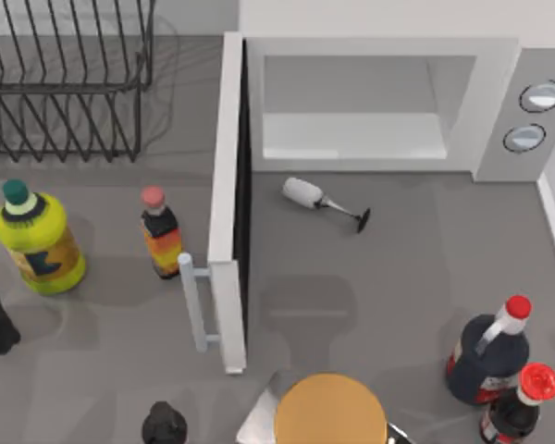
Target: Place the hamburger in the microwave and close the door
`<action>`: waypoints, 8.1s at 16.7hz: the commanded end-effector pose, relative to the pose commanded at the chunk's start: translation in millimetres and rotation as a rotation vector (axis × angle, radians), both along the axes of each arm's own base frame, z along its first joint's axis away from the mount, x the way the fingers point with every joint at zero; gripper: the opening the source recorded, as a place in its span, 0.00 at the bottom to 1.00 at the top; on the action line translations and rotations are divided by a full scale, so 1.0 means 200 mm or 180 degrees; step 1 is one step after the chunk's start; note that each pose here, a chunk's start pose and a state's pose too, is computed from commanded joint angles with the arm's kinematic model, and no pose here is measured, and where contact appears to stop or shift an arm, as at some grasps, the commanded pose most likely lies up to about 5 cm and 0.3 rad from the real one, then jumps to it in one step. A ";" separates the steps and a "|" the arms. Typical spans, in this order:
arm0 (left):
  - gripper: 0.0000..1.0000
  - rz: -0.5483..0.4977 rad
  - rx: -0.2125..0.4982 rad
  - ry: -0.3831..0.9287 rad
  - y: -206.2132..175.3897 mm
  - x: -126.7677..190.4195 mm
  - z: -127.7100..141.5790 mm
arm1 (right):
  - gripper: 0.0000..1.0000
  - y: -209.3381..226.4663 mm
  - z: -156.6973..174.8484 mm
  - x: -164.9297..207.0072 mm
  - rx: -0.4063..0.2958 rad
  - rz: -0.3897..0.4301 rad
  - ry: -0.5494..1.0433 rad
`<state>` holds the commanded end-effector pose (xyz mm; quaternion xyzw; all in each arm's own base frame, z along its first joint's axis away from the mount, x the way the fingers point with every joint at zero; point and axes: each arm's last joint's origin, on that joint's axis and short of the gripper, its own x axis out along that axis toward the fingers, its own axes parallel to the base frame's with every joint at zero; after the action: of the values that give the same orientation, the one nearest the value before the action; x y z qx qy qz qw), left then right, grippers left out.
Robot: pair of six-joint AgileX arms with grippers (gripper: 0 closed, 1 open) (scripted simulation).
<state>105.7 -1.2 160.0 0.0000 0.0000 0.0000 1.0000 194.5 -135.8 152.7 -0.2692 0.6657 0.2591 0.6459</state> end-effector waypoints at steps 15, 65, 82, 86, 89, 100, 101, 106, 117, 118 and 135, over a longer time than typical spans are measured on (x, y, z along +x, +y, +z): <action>1.00 0.0000 0.0000 0.0000 0.00 0.00 0.00 | 0.00 0.02 0.30 -0.02 0.0006 -0.0009 0.0004; 1.00 0.0000 0.0000 0.0000 0.00 0.00 0.00 | 0.00 1.87 -0.45 1.54 0.1512 -0.2126 -0.3788; 1.00 0.0000 0.0000 0.0000 0.00 0.00 0.00 | 1.00 1.87 -0.45 1.54 0.1512 -0.2126 -0.3788; 1.00 0.0000 0.0000 0.0000 0.00 0.00 0.00 | 1.00 1.87 -0.45 1.54 0.1512 -0.2126 -0.3788; 1.00 0.0000 0.0000 0.0000 0.00 0.00 0.00 | 1.00 1.98 -0.37 1.41 0.1594 -0.2059 -0.3871; 1.00 0.0000 0.0000 0.0000 0.00 0.00 0.00 | 1.00 2.04 -0.35 0.85 0.1595 -0.2136 -0.3887; 1.00 0.0000 0.0000 0.0000 0.00 0.00 0.00 | 1.00 2.03 -0.35 0.76 0.1598 -0.2125 -0.3880; 1.00 0.0000 0.0000 0.0000 0.00 0.00 0.00 | 1.00 2.00 -0.37 0.44 0.1605 -0.2066 -0.3872; 1.00 0.0000 0.0000 0.0000 0.00 0.00 0.00 | 1.00 2.00 -0.23 0.43 0.1640 -0.2083 -0.3892; 1.00 0.0000 0.0000 0.0000 0.00 0.00 0.00 | 1.00 2.00 -0.19 0.43 0.1621 -0.2073 -0.3880; 1.00 0.0000 0.0000 0.0000 0.00 0.00 0.00 | 1.00 1.76 0.21 0.39 0.1530 -0.2009 -0.3831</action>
<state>105.7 -1.2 160.0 0.0000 0.0000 0.0000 1.0000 273.3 216.6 193.7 -0.0105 0.1650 0.0062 0.9862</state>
